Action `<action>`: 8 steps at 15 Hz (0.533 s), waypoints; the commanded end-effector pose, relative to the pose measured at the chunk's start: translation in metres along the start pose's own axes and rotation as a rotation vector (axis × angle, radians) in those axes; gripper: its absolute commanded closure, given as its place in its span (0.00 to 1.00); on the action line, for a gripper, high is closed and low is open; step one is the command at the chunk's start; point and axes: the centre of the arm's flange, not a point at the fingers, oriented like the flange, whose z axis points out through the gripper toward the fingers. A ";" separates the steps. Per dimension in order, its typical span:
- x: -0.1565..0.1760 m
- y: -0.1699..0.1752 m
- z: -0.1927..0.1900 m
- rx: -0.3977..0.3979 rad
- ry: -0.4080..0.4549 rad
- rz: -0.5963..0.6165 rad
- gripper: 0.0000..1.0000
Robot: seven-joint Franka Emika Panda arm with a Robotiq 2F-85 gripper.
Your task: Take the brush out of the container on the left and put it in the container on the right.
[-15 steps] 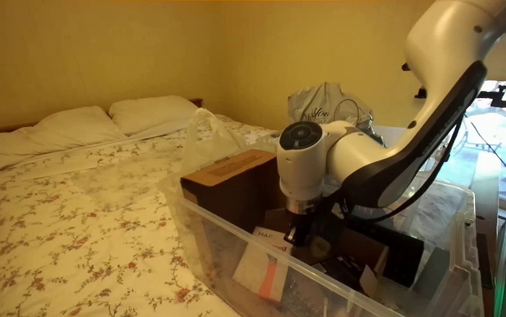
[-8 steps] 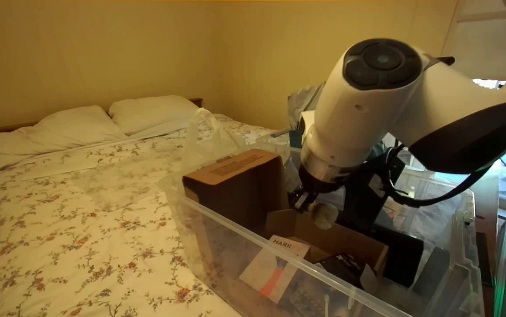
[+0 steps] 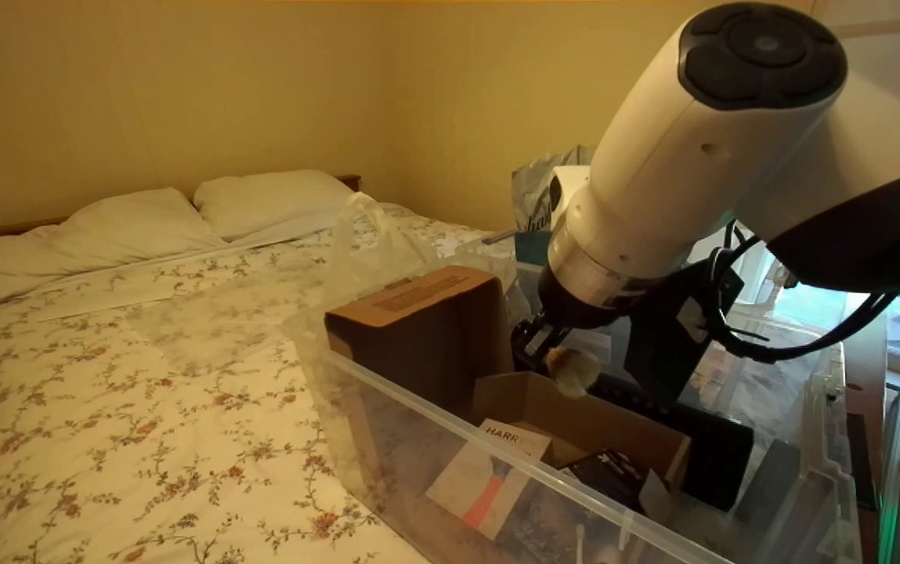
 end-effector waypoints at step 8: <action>0.089 0.186 -0.021 -0.285 0.043 0.460 0.84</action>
